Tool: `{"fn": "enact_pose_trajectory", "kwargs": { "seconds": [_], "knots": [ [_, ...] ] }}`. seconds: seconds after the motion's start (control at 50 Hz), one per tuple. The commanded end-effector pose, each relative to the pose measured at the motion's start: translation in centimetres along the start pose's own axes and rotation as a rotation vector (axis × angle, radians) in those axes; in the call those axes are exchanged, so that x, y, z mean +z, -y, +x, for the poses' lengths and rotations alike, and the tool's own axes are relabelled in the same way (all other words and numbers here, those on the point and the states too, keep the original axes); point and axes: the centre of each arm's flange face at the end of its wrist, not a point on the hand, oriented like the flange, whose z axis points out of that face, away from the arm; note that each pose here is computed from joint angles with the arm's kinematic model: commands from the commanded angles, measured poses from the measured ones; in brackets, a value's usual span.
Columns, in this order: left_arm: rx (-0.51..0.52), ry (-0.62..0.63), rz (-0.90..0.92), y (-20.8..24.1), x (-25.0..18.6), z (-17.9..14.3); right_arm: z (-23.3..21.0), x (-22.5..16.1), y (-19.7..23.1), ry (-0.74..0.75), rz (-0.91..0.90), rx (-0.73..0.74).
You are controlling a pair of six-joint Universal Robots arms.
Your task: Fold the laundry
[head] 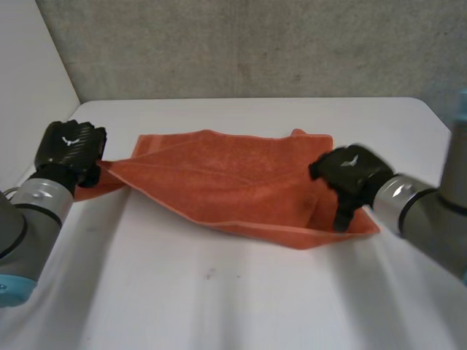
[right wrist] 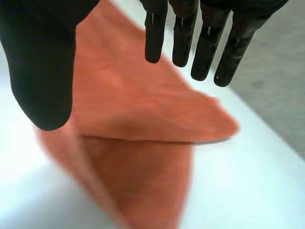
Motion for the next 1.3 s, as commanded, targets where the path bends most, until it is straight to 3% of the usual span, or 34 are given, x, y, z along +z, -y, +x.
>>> {"fn": "enact_pose_trajectory", "kwargs": {
  "seconds": [0.02,0.14,0.38,1.14,1.3],
  "knots": [
    [-0.007,0.014,-0.008,1.1,-1.3,-0.9,4.7,1.1,0.4,-0.124,0.077,0.051],
    [-0.015,0.005,-0.005,1.2,-1.9,-0.8,4.1,1.6,-2.0,-0.072,-0.059,-0.007],
    [-0.02,-0.023,-0.006,0.8,-1.6,-0.8,1.4,1.5,-6.9,-0.009,-0.169,0.141],
    [-0.021,-0.014,-0.018,0.3,-1.2,-1.2,0.5,4.9,-10.6,-0.001,-0.095,0.129],
    [-0.021,-0.013,-0.017,0.4,-1.2,-1.2,2.9,5.2,-9.3,-0.096,-0.008,0.107]
  ]
}}
